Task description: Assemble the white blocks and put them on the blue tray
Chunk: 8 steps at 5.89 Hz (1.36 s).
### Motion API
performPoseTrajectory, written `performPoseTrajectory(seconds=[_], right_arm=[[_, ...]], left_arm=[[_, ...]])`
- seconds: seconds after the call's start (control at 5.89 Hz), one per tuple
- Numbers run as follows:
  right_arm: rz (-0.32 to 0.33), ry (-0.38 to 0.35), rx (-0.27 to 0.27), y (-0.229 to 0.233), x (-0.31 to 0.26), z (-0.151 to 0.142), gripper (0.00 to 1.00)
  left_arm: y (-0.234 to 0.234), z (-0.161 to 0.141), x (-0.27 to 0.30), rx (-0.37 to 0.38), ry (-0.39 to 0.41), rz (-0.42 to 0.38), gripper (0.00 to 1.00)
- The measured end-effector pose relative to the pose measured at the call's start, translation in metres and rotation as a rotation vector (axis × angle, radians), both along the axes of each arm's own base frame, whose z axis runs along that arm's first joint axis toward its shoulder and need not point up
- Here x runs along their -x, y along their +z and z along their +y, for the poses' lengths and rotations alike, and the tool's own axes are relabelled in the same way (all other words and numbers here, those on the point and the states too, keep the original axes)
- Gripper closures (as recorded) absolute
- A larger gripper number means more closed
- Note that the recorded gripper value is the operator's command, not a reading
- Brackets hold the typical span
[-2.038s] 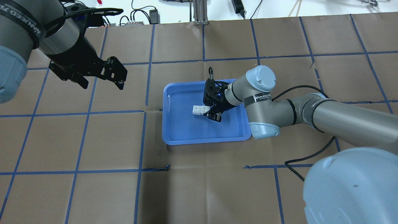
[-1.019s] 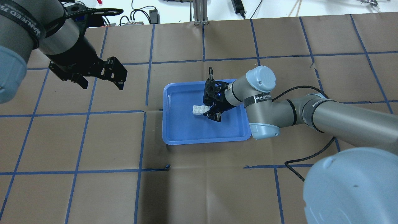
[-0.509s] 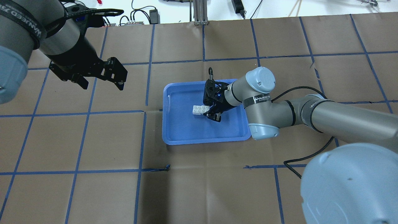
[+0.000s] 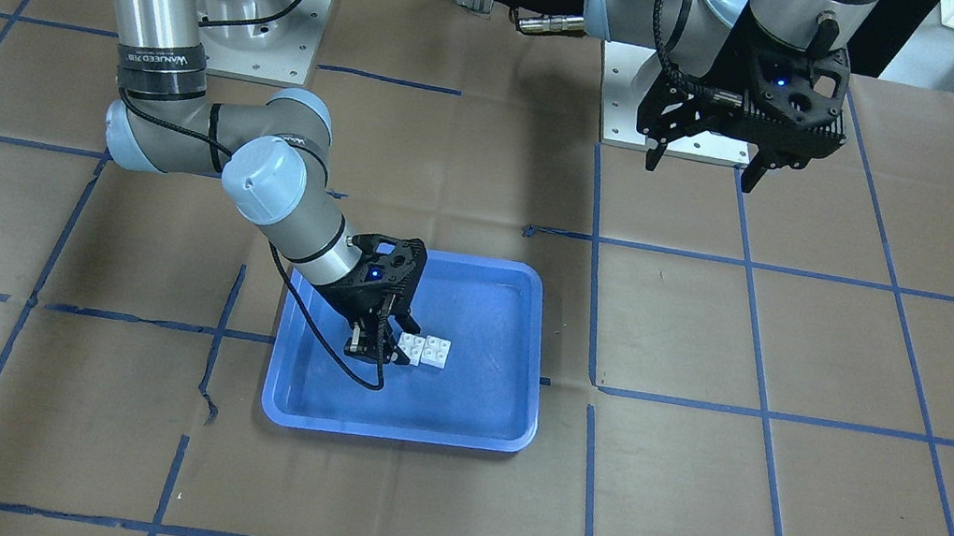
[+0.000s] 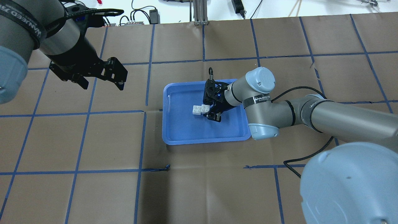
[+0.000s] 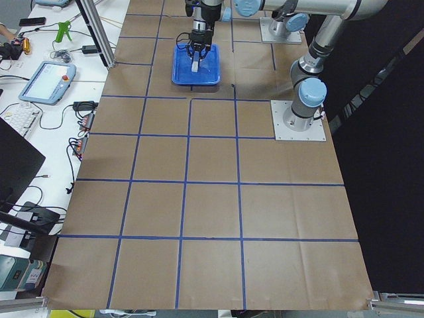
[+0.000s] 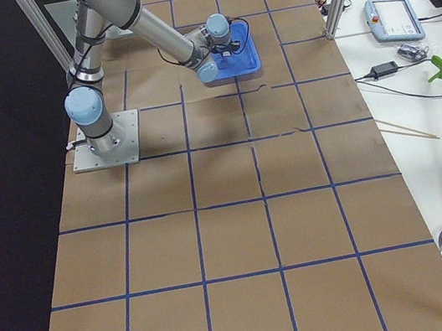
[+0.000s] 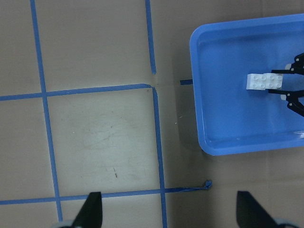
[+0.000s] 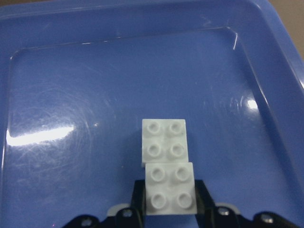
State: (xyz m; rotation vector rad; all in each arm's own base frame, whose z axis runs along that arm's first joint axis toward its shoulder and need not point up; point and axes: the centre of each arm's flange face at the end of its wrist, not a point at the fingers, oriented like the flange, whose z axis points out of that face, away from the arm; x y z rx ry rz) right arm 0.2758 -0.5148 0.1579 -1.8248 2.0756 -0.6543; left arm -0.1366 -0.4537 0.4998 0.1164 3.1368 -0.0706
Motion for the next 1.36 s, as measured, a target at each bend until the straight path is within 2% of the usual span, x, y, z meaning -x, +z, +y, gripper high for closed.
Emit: performPoseTrajectory(seconds=[0.51, 0.85, 1.02, 1.36], right_arm=[[-0.002, -0.002, 0.000, 0.0003, -0.0001, 0.0000, 0.30], [-0.002, -0.007, -0.004, 0.0006, 0.0000, 0.0002, 0.17], [-0.003, -0.015, -0.010, 0.0011, -0.0012, 0.0010, 0.00], [-0.002, -0.036, -0.016, 0.0073, -0.0031, 0.0014, 0.00]], left_arm=[[0.0000, 0.0000, 0.0001, 0.000, 0.000, 0.001, 0.01], [-0.0002, -0.0002, -0.0003, 0.000, 0.000, 0.002, 0.01], [-0.0008, 0.0000, -0.0007, -0.001, -0.001, -0.001, 0.01], [-0.0058, -0.0001, 0.0000, -0.015, -0.005, -0.002, 0.01]])
